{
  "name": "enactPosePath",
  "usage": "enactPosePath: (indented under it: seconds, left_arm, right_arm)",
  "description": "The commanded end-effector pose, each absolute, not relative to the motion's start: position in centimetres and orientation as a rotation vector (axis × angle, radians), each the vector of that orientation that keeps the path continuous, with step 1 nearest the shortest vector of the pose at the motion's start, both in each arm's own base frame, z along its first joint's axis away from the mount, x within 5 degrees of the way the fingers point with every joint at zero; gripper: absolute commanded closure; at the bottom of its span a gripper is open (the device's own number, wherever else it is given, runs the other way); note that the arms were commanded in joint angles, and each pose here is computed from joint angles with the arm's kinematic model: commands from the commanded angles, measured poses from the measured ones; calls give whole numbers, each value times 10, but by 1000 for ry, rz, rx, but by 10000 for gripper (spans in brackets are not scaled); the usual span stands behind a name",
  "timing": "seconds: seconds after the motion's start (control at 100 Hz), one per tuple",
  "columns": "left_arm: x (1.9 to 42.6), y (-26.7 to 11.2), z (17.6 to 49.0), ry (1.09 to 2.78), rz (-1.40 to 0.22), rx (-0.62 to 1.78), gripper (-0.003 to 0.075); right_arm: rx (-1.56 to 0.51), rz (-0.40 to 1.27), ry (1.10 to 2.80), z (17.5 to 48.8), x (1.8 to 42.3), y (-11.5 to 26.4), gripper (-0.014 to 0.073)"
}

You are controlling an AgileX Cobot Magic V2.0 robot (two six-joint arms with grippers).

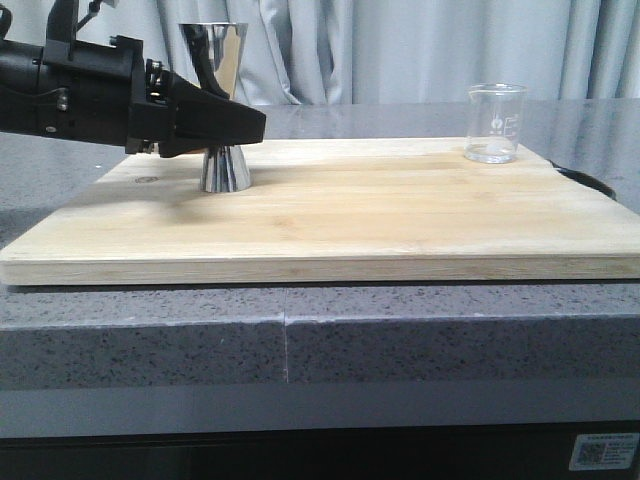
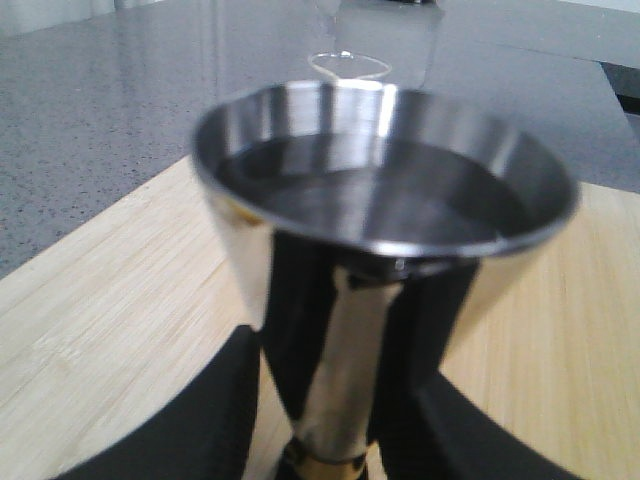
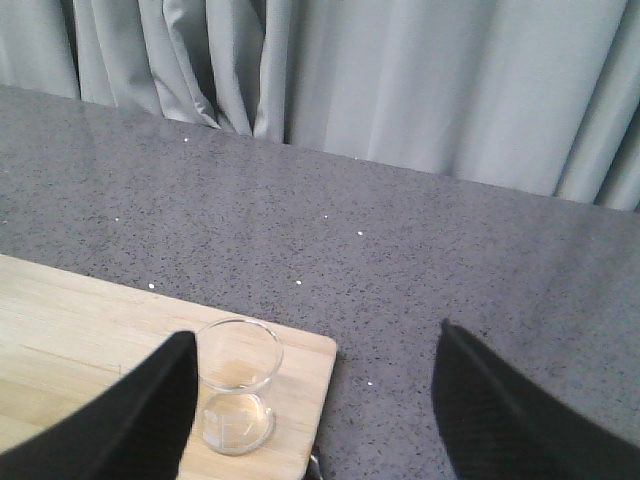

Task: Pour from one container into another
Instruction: 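Set the jigger upright on the board with the left gripper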

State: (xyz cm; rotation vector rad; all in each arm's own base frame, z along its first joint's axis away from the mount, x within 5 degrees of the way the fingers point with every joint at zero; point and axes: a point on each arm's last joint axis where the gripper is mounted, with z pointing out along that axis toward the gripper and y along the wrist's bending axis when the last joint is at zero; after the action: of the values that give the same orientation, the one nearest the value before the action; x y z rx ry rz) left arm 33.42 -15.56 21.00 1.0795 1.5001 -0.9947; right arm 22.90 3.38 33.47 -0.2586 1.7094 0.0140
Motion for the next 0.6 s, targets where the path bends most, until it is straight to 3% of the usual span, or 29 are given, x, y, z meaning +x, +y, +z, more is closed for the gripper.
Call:
enactPosePath:
  seconds: [0.0, 0.23, 0.59]
  left_arm:
    - [335, -156, 237, 1392, -1024, 1018, 390]
    - [335, -156, 238, 1385, -1032, 1019, 265]
    - [332, -157, 240, 1352, -1065, 1027, 251]
  right_arm:
    - [-251, 30, 1581, 356, 225, 34, 146]
    - [-251, 30, 1580, 356, 225, 34, 146]
    - [-251, 30, 1580, 356, 225, 34, 146]
